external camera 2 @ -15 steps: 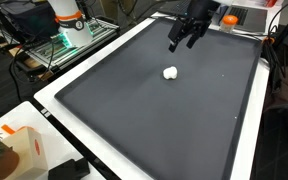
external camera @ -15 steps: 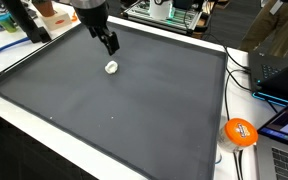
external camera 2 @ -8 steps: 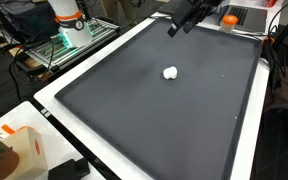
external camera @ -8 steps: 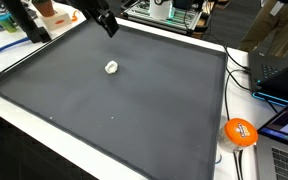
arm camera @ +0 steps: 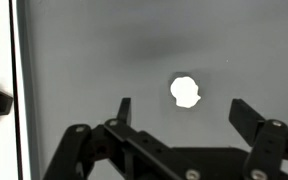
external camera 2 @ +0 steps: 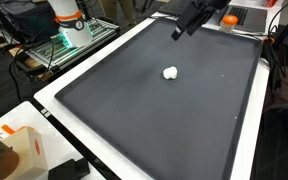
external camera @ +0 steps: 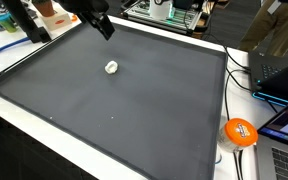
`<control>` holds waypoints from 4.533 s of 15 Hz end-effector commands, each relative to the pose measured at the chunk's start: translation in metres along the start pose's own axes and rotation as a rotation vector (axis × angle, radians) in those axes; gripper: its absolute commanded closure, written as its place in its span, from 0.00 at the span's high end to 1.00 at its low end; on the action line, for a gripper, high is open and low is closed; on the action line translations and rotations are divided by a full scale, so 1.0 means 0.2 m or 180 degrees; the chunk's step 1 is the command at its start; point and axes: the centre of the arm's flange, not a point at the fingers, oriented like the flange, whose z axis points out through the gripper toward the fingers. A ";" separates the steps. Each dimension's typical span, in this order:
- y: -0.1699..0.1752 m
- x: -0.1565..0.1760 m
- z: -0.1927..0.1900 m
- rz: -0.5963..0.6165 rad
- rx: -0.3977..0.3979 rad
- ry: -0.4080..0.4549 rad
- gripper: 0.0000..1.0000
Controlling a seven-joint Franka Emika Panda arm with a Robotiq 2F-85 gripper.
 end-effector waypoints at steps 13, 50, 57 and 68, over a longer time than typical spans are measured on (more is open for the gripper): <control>-0.15 0.61 0.13 0.0332 0.0336 -0.0522 1.00; -0.22 0.68 0.72 0.0039 0.0226 -0.0941 1.00; -0.13 0.47 0.70 0.0056 0.0336 -0.0816 1.00; 0.09 0.24 0.60 0.0081 0.0607 -0.0103 1.00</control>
